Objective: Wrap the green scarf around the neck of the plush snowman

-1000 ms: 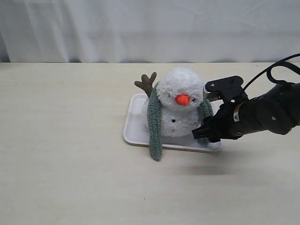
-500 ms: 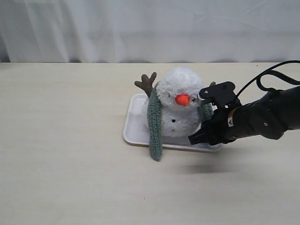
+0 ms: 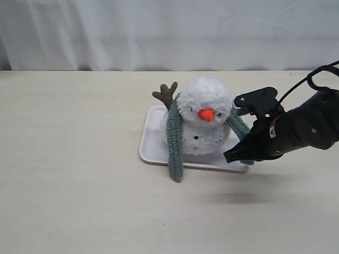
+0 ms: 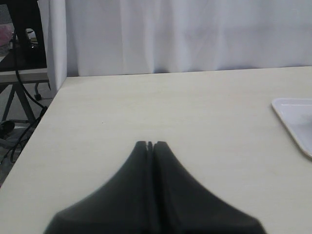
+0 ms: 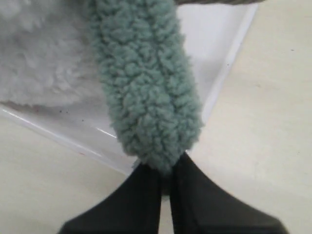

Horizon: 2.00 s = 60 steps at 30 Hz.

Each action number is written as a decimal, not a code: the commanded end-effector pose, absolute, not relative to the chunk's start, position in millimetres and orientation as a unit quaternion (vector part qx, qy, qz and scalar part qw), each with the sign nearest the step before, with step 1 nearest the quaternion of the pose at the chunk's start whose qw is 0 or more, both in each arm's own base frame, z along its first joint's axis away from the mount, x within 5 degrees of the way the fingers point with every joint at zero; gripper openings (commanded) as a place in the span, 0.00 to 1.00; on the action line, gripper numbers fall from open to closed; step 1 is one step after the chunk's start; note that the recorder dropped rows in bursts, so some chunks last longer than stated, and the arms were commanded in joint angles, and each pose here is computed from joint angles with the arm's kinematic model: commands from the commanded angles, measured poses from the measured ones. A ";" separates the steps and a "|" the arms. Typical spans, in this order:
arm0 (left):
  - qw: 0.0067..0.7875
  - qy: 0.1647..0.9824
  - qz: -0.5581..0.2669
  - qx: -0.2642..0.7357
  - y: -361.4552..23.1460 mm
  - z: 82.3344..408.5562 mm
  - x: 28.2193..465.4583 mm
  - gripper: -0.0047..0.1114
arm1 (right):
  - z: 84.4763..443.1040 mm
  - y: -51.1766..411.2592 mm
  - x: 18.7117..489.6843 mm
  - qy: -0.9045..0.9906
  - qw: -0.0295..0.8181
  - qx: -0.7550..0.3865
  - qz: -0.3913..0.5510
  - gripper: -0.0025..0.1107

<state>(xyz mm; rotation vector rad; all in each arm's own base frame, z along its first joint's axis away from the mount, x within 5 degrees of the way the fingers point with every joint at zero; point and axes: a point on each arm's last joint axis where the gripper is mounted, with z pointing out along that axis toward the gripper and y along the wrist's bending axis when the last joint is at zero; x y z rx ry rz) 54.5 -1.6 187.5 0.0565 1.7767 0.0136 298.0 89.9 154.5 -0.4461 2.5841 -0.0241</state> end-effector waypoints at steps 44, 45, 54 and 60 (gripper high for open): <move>0.634 0.773 0.006 0.021 -1.3 187.4 54.7 0.04 | 147.9 135.5 283.4 0.931 0.136 -0.236 0.242 0.58; 0.634 0.773 0.006 0.021 -1.3 187.4 54.7 0.04 | 149.6 137.2 281.7 0.930 0.129 -0.231 0.255 0.59; 0.634 0.773 0.006 0.021 -1.3 187.4 54.7 0.04 | 158.1 149.7 264.5 0.891 0.070 -0.274 0.355 0.58; 0.634 0.773 0.006 0.021 -1.3 187.4 54.7 0.04 | 168.2 162.9 271.2 0.860 0.139 -0.267 0.412 0.58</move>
